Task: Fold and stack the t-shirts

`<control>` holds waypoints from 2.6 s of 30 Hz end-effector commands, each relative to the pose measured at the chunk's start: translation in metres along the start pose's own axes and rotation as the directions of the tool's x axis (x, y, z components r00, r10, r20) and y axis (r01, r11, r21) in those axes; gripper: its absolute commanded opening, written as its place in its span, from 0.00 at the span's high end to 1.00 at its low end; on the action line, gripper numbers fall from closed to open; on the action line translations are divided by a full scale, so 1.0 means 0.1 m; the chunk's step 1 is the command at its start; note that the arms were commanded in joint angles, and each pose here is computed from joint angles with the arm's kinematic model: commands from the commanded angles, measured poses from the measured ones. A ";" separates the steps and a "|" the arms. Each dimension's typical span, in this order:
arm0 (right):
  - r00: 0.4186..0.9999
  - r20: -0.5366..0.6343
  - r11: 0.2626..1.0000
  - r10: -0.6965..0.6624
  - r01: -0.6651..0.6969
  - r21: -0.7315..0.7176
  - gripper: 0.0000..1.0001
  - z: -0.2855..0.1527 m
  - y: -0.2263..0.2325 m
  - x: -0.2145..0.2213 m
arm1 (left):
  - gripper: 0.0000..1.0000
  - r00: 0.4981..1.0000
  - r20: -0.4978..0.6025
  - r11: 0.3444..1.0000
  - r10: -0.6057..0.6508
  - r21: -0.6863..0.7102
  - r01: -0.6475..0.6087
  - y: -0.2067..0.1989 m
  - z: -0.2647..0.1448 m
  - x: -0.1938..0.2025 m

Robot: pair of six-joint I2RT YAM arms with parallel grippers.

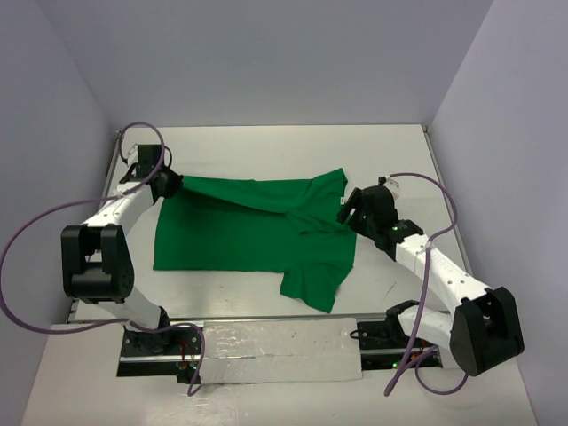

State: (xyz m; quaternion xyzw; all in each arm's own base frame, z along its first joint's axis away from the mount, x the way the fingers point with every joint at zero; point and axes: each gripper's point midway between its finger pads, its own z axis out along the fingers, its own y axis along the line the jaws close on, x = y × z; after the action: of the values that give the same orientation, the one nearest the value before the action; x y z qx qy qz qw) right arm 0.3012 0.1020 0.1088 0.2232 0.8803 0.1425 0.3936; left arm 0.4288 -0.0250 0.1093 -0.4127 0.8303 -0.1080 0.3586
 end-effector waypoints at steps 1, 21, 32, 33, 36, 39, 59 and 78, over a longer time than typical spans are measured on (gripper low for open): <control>0.999 0.043 1.000 0.009 -0.009 -0.004 0.23 -0.06 0.00 -0.10 | 0.90 0.998 -0.054 0.999 -0.013 -0.036 0.011 0.33 -0.07 0.32; 0.998 -0.005 0.998 0.058 -0.058 -0.027 0.16 0.36 0.12 -0.49 | 0.25 0.999 -0.010 0.991 0.046 -0.126 -0.047 0.13 0.10 -0.04; 0.986 -0.128 0.994 0.109 -0.109 0.010 0.13 1.33 0.24 -0.83 | 0.19 0.996 -0.089 0.991 0.001 -0.134 -0.013 0.32 0.56 -0.17; 0.985 -0.138 0.994 0.106 -0.105 0.013 0.12 1.41 0.24 -0.84 | 0.19 0.995 -0.096 0.990 0.002 -0.140 -0.016 0.35 0.59 -0.17; 0.981 -0.170 0.996 0.091 -0.089 0.021 0.10 1.59 0.26 -0.82 | 0.19 0.995 -0.099 0.989 -0.014 -0.149 -0.001 0.45 0.66 -0.20; 0.976 -0.202 0.997 0.078 -0.073 0.034 0.09 1.74 0.23 -0.77 | 0.19 0.994 -0.104 0.986 -0.016 -0.165 -0.001 0.54 0.74 -0.18; 0.987 -0.059 0.974 0.151 -0.138 0.179 0.91 1.86 0.03 -0.99 | 0.90 0.993 -0.057 0.970 -0.105 -0.227 0.090 0.85 0.80 -0.34; 0.979 -0.006 0.966 0.206 -0.203 0.160 0.90 1.95 0.15 -1.23 | 0.90 0.981 -0.091 0.981 -0.171 -0.105 0.162 0.37 1.14 -0.57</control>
State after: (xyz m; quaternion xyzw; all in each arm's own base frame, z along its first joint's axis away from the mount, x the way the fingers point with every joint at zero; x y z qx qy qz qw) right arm 0.5010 0.0742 0.0624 0.3213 0.8767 0.1212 0.3369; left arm 0.4662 0.0459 0.0366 -0.4834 0.8272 -0.1053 0.2663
